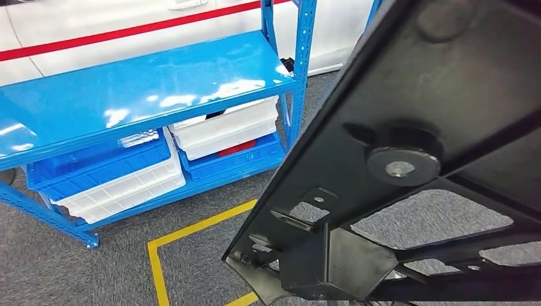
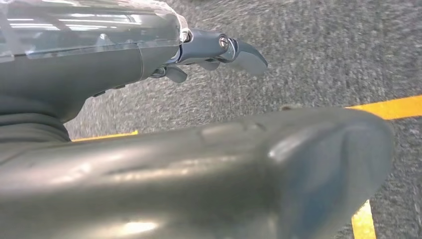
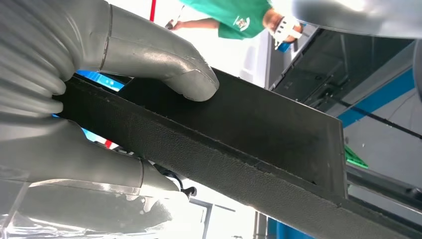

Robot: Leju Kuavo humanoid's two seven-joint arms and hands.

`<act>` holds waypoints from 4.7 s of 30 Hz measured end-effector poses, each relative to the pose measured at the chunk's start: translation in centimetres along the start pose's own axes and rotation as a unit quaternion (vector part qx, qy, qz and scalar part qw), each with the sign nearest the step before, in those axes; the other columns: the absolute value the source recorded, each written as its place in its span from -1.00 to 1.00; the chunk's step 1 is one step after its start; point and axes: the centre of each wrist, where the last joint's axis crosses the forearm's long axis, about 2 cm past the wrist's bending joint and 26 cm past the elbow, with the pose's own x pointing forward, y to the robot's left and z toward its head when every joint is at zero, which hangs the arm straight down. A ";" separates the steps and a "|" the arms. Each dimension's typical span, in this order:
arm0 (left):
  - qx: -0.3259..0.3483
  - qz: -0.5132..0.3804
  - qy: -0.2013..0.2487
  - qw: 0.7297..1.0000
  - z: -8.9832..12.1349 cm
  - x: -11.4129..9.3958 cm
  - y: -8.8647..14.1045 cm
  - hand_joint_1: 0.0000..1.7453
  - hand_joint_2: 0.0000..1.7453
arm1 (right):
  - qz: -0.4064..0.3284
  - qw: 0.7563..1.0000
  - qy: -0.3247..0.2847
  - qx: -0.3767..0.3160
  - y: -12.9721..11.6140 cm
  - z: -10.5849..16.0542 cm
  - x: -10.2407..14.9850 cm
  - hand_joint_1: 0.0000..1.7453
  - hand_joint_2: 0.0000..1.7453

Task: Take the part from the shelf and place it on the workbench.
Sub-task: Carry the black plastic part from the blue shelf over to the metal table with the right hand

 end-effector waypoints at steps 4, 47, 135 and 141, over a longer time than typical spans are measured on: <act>0.001 -0.004 0.005 1.000 0.2 -0.4 -0.4 -1.00 -1.00 | -0.003 1.000 -0.001 0.000 0.3 -0.1 0.0 1.00 1.00; 0.018 0.010 -0.050 0.999 -0.7 1.0 1.8 -1.00 -1.00 | 0.133 0.985 0.033 0.101 -5.6 -3.0 -5.8 1.00 1.00; -0.016 0.021 -0.024 0.999 0.1 -0.4 0.0 -1.00 -1.00 | 0.022 0.998 0.043 0.032 -4.8 0.4 -3.4 1.00 1.00; -0.014 0.022 -0.024 0.999 0.1 -0.5 0.0 -1.00 -1.00 | 0.016 0.998 0.042 0.033 -5.2 0.5 -3.4 1.00 1.00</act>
